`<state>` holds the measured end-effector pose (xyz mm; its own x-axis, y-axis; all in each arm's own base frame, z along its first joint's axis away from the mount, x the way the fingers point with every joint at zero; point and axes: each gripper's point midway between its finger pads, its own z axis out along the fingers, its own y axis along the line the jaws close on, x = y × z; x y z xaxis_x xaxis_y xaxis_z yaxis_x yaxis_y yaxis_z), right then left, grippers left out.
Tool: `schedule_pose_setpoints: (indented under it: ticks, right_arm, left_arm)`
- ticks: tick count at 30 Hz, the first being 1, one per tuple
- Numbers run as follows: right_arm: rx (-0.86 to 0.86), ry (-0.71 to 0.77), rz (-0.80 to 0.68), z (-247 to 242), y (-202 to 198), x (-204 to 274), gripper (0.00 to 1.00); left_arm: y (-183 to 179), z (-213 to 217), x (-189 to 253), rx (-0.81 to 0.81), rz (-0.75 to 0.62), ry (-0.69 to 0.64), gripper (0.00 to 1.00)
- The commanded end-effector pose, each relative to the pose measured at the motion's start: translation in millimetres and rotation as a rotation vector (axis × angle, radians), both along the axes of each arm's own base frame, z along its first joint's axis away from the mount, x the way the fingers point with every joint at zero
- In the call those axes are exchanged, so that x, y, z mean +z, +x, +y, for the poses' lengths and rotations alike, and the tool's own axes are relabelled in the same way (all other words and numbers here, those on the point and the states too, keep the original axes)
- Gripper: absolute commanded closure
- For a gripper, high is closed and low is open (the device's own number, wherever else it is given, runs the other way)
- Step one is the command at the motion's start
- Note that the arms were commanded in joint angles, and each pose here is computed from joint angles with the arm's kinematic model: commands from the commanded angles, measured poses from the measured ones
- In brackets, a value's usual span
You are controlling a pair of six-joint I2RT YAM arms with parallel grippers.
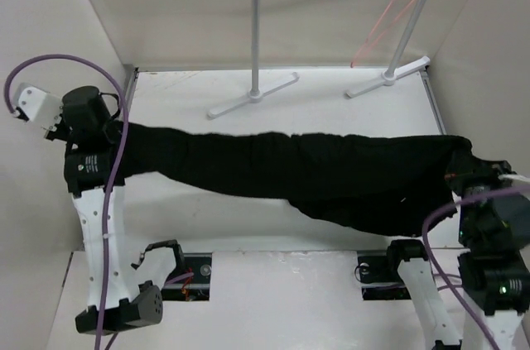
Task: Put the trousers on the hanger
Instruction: Flatten out the trousers at the center of the board.
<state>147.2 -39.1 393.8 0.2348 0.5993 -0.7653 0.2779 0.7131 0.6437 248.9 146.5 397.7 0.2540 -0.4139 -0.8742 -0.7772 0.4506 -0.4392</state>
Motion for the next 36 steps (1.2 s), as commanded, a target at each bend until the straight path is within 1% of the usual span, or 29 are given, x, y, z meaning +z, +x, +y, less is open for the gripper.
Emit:
schedule_pose_setpoints:
  ticks: [1, 2, 4, 6, 8, 10, 13, 16, 17, 18, 19, 20, 21, 22, 23, 24, 25, 26, 27, 28, 29, 30, 31, 32, 34, 35, 36]
  right_arm:
    - [-0.008, -0.022, 0.163, -2, 53, -35, 0.96]
    - [0.023, -0.024, 0.181, 4, 75, -41, 0.96]
    - [0.014, -0.019, 0.201, -1, 116, -49, 0.96]
    - [0.022, -0.025, 0.194, -8, 159, -55, 0.97]
    - [0.004, -0.022, 0.190, -23, 189, -59, 0.97]
    - [-0.013, 0.012, 0.248, -42, 227, -79, 0.97]
    - [-0.025, 0.102, 0.310, -61, 271, -111, 0.97]
    - [-0.017, 0.180, 0.361, -72, 325, -143, 0.97]
    - [0.003, 0.195, 0.375, -72, 341, -149, 0.97]
    - [0.008, 0.194, 0.386, -74, 351, -152, 0.97]
    - [0.007, 0.191, 0.401, -77, 362, -156, 0.94]
    - [0.008, 0.186, 0.408, -77, 370, -154, 0.86]
    - [0.002, 0.180, 0.412, -79, 373, -153, 0.75]
    - [-0.003, 0.169, 0.413, -77, 374, -148, 0.60]
    - [-0.003, 0.157, 0.414, -73, 371, -142, 0.46]
    - [-0.009, 0.139, 0.409, -71, 363, -133, 0.36]
    - [-0.012, 0.117, 0.409, -66, 353, -127, 0.30]
    - [-0.007, 0.102, 0.407, -57, 342, -121, 0.27]
    - [0.006, 0.080, 0.400, -46, 329, -117, 0.25]
    - [0.022, 0.060, 0.404, -32, 317, -117, 0.24]
    - [0.038, 0.040, 0.418, -20, 305, -122, 0.24]
    - [0.052, 0.023, 0.439, -8, 293, -129, 0.27]
    - [0.064, 0.012, 0.458, 2, 280, -140, 0.36]
    - [0.086, 0.009, 0.469, 14, 268, -150, 0.50]
    - [0.116, 0.028, 0.497, 31, 243, -171, 0.82]
    - [0.136, 0.040, 0.504, 38, 231, -178, 0.89]
    - [0.156, 0.047, 0.505, 45, 220, -181, 0.91]
  left_arm:
    - [8, 10, -58, 0.045, 0.211, 0.013, 0.96]
    - [14, 11, -70, 0.040, 0.231, 0.003, 0.96]
    - [33, 8, -90, 0.009, 0.253, -0.023, 0.96]
    - [56, 7, -99, -0.014, 0.252, -0.041, 0.96]
    - [81, 9, -102, -0.028, 0.241, -0.047, 0.96]
    - [113, 13, -103, -0.040, 0.227, -0.049, 0.96]
    - [169, 15, -113, -0.073, 0.225, -0.052, 0.96]
    - [224, 18, -137, -0.105, 0.255, -0.069, 0.96]
    - [244, 18, -146, -0.120, 0.254, -0.082, 0.94]
    - [262, 15, -155, -0.152, 0.251, -0.100, 0.91]
    - [277, 10, -159, -0.196, 0.235, -0.119, 0.83]
    - [290, -3, -158, -0.256, 0.213, -0.135, 0.68]
    - [298, -19, -155, -0.320, 0.194, -0.141, 0.50]
    - [296, -33, -151, -0.361, 0.183, -0.144, 0.36]
    - [288, -46, -147, -0.386, 0.179, -0.139, 0.28]
    - [275, -60, -144, -0.412, 0.180, -0.139, 0.26]
    - [262, -70, -145, -0.428, 0.186, -0.140, 0.25]
    - [238, -89, -146, -0.461, 0.200, -0.138, 0.25]
    - [222, -103, -150, -0.487, 0.213, -0.141, 0.29]
    - [201, -123, -156, -0.532, 0.227, -0.147, 0.39]
    - [173, -155, -170, -0.608, 0.255, -0.167, 0.50]
    - [153, -187, -182, -0.687, 0.281, -0.186, 0.56]
    - [132, -223, -201, -0.781, 0.331, -0.206, 0.61]
    - [111, -258, -220, -0.868, 0.387, -0.228, 0.64]
    - [74, -315, -257, -0.995, 0.491, -0.268, 0.65]
    - [60, -334, -272, -1.022, 0.521, -0.297, 0.65]
    - [51, -351, -284, -1.041, 0.542, -0.320, 0.65]
